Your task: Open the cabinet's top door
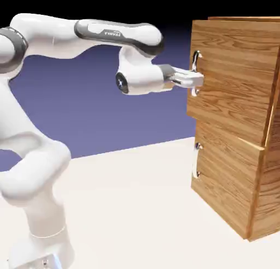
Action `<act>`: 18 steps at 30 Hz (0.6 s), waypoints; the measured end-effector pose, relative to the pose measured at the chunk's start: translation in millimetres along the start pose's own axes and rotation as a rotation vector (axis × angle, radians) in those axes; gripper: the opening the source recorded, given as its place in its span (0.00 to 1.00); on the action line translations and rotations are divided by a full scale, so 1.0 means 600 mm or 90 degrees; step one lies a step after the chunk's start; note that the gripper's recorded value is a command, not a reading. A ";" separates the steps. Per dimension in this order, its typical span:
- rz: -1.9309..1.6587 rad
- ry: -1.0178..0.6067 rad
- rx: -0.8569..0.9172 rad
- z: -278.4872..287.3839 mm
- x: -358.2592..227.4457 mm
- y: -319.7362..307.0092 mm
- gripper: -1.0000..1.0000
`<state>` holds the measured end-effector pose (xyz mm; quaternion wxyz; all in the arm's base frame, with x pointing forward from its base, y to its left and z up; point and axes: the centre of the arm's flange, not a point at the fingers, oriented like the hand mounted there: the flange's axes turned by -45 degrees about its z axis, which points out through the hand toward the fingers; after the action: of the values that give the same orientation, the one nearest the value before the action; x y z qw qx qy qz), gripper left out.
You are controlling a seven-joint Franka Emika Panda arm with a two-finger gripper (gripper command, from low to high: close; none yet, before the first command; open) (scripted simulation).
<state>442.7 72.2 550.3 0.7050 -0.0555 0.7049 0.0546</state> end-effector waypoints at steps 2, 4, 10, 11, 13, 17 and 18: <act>0.000 0.000 -0.023 -0.017 0.000 -0.009 0.00; 0.000 0.000 -0.048 -0.035 0.000 -0.019 0.00; -0.001 0.000 -0.123 -0.086 0.000 -0.055 0.00; -0.001 0.000 -0.136 -0.095 0.000 -0.062 0.00; -0.001 0.000 -0.163 -0.111 0.000 -0.076 0.00; -0.003 0.001 -0.217 -0.144 0.000 -0.107 0.00; -0.003 0.001 -0.231 -0.152 0.000 -0.116 0.00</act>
<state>363.5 -10.5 550.4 0.6830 -0.1837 0.6837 0.1795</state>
